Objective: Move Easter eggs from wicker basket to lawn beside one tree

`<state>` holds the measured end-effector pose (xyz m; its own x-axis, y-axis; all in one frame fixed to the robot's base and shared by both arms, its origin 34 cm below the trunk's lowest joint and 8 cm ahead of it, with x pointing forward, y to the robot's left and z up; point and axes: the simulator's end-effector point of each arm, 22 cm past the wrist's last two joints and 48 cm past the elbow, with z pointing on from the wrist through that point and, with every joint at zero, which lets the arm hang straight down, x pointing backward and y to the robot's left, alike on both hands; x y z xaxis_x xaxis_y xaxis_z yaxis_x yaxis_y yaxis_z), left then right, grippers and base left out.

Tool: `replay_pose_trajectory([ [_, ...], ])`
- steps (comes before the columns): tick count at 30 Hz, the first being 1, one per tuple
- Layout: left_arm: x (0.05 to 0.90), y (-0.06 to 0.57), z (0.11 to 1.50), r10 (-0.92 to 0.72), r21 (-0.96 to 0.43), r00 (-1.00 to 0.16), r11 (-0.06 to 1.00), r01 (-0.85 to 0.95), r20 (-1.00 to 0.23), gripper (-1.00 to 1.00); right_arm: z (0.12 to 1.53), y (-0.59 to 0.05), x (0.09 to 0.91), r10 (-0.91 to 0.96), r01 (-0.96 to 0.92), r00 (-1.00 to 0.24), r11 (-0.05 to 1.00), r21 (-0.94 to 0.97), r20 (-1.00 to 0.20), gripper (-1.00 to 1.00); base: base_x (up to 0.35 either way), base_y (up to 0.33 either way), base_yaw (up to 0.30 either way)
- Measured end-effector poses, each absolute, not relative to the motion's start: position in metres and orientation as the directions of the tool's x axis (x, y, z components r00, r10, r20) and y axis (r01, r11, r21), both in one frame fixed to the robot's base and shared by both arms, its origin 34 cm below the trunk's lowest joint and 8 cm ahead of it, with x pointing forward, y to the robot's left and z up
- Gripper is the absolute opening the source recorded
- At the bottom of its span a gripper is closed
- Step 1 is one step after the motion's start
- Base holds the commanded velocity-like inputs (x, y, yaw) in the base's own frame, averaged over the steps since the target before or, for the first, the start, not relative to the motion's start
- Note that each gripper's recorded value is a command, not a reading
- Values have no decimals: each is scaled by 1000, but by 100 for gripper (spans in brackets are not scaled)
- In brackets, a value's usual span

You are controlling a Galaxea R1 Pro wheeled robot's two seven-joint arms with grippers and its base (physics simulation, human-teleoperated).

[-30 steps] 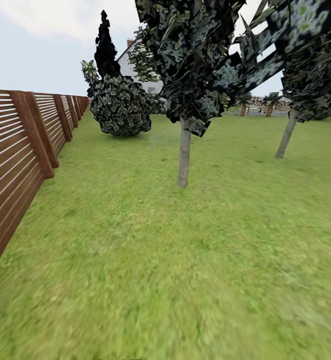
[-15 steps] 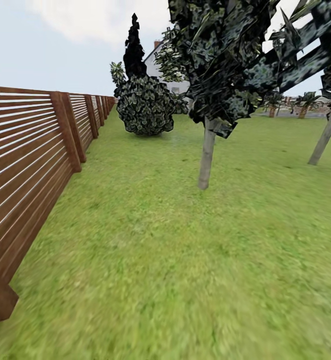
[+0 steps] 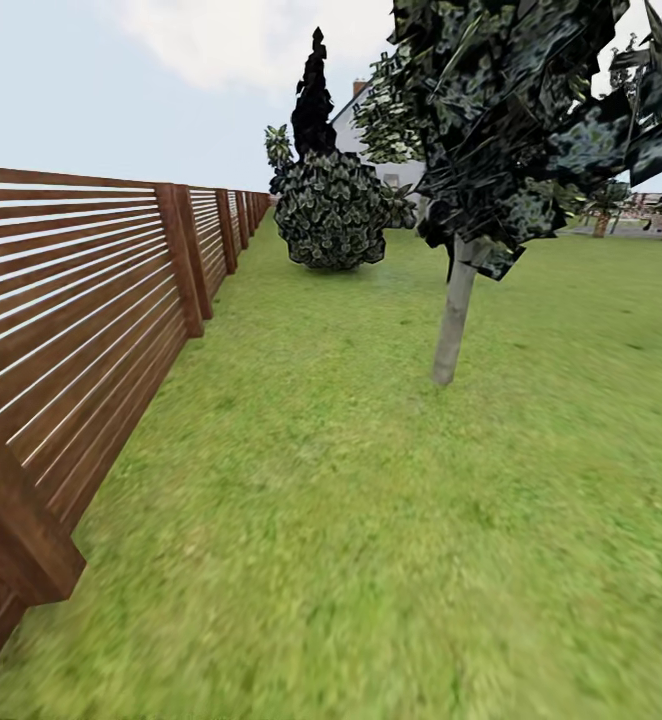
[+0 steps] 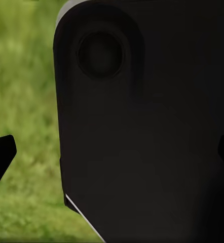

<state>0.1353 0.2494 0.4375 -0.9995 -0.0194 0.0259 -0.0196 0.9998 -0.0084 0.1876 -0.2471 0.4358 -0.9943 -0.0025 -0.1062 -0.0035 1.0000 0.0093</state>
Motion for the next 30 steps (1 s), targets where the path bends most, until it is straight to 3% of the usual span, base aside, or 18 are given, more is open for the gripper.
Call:
replay_pose_trajectory([
  [11, 135, 250, 438, -21, -7, -999, 1000, -21, 26, 100, 436, -248, 187, -2, -3, -994, 1000, 8, -106, 100, 328, 0, 5],
  [19, 133, 250, 438, -21, -7, -999, 1000, -22, 30, 100, 436, -246, 185, -2, -3, -995, 1000, 10, -101, 100, 339, 0, 165],
  [30, 133, 250, 438, -21, -7, -999, 1000, -21, 32, 100, 436, -247, 185, -3, -4, -995, 1000, 10, -100, 100, 338, 0, 32],
])
